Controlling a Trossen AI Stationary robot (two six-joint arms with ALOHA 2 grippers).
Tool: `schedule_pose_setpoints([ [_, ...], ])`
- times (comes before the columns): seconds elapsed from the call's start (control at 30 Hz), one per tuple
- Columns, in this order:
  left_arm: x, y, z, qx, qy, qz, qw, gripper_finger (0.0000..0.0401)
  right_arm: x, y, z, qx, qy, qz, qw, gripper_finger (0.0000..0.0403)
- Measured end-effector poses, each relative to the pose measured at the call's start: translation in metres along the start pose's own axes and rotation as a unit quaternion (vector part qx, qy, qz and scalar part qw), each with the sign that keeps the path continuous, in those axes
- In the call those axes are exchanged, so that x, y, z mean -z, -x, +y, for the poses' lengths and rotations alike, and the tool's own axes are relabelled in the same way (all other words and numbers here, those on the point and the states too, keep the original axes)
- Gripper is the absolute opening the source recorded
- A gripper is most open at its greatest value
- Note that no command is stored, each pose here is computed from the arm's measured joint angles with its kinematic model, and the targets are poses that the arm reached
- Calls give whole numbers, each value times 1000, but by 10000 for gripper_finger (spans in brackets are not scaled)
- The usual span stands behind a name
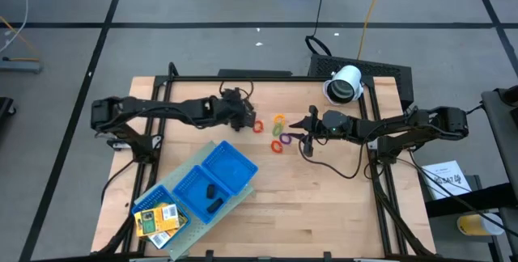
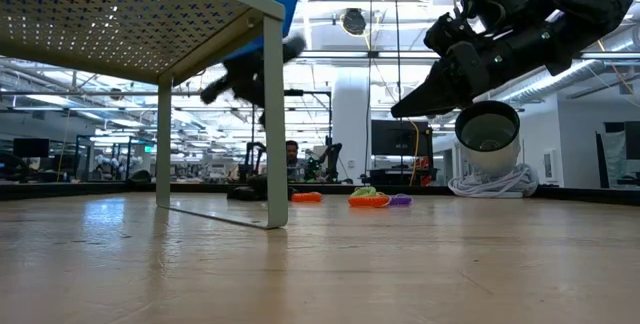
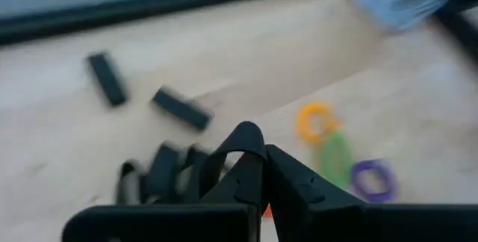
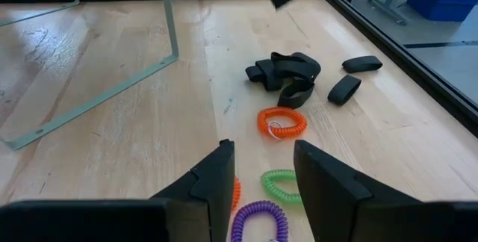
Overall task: Pick & Place Office Desk Supplies
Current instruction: Put the black rubber band into the center blue basket on the shelf
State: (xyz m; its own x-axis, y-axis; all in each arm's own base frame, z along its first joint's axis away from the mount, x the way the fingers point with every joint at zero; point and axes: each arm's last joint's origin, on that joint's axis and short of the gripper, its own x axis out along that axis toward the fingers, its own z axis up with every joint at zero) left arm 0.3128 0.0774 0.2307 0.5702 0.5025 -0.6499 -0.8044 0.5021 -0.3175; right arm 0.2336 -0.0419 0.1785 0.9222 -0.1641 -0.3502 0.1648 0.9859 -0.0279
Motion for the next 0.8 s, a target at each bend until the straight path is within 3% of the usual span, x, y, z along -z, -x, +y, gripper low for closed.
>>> schedule_pose_setpoints([
  [0.17, -11, 41, -14, 109, -27, -15, 994, 6, 0, 0, 0, 0, 0, 2, 1000, 128],
  [0.3, -15, 85, -27, 203, -64, -52, 976, 16, 0, 0, 0, 0, 0, 3, 1000, 128],
  [0.53, -6, 168, -37, 360, -185, -101, 909, 6, 0, 0, 0, 1, -1, 2, 1000, 128],
  [0.67, 14, 201, -35, 416, -234, -71, 876, 20, 0, 0, 0, 2, -2, 3, 1000, 128],
  [0.8, 37, 226, -33, 440, -270, -42, 856, 26, 0, 0, 0, 2, -2, 2, 1000, 128],
])
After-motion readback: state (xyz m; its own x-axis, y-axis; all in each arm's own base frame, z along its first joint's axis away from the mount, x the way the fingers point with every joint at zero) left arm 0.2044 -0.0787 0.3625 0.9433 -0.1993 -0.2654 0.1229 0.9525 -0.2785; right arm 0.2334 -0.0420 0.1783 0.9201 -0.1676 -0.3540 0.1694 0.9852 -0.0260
